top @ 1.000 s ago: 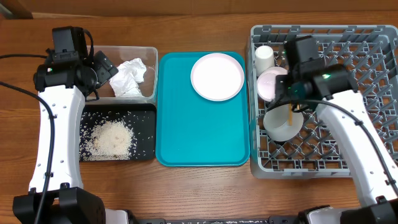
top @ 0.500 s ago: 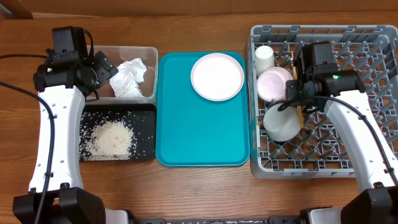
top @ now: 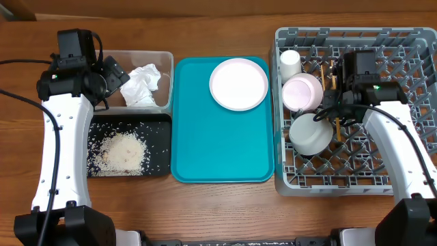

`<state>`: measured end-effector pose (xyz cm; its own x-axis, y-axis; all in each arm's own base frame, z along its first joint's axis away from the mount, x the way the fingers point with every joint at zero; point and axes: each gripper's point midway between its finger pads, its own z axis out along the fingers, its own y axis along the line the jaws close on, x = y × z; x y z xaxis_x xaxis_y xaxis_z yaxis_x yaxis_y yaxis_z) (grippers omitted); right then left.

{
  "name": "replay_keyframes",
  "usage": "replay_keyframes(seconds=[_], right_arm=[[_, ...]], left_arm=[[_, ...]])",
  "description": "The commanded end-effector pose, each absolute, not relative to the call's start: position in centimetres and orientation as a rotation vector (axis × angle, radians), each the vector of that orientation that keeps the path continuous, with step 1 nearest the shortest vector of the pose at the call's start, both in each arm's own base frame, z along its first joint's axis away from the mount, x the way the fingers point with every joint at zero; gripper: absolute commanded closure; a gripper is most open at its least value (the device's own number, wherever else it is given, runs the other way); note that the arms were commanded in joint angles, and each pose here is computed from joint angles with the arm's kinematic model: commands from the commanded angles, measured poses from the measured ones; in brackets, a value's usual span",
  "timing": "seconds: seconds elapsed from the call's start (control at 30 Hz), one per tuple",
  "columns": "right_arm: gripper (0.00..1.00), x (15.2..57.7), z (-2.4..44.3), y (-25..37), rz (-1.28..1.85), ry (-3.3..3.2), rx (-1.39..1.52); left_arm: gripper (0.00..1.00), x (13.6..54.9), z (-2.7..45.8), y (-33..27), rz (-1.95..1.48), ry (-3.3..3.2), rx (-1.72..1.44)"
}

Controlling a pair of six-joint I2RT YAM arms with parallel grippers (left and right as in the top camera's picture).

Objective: Sort waste into correct bins and load items into the dishwasher
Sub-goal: 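Place the second chopstick upright in the rack and release it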

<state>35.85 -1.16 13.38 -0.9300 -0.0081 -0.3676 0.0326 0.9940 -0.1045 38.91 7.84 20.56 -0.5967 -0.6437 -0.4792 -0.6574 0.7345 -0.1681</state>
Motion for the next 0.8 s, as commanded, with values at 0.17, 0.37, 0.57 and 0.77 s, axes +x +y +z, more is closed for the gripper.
replay_keyframes(seconds=[0.17,0.37,0.57,0.77], right_arm=[[0.81,35.9,13.1,-1.3,-0.153,2.764,0.018],[0.74,35.9,13.1,-1.3,-0.153,2.763,0.019],[0.69,36.0,13.1,-0.7,-0.103,2.761,0.021],[0.59,37.3,13.9,3.5,0.236,2.695,-0.052]], left_arm=[[0.0,39.1,20.8,7.9,0.024,2.404,-1.001],[0.0,39.1,20.8,7.9,0.024,2.404,-1.001],[0.0,39.1,20.8,7.9,0.024,2.404,-1.001],[0.0,39.1,20.8,7.9,0.024,2.404,-1.001]])
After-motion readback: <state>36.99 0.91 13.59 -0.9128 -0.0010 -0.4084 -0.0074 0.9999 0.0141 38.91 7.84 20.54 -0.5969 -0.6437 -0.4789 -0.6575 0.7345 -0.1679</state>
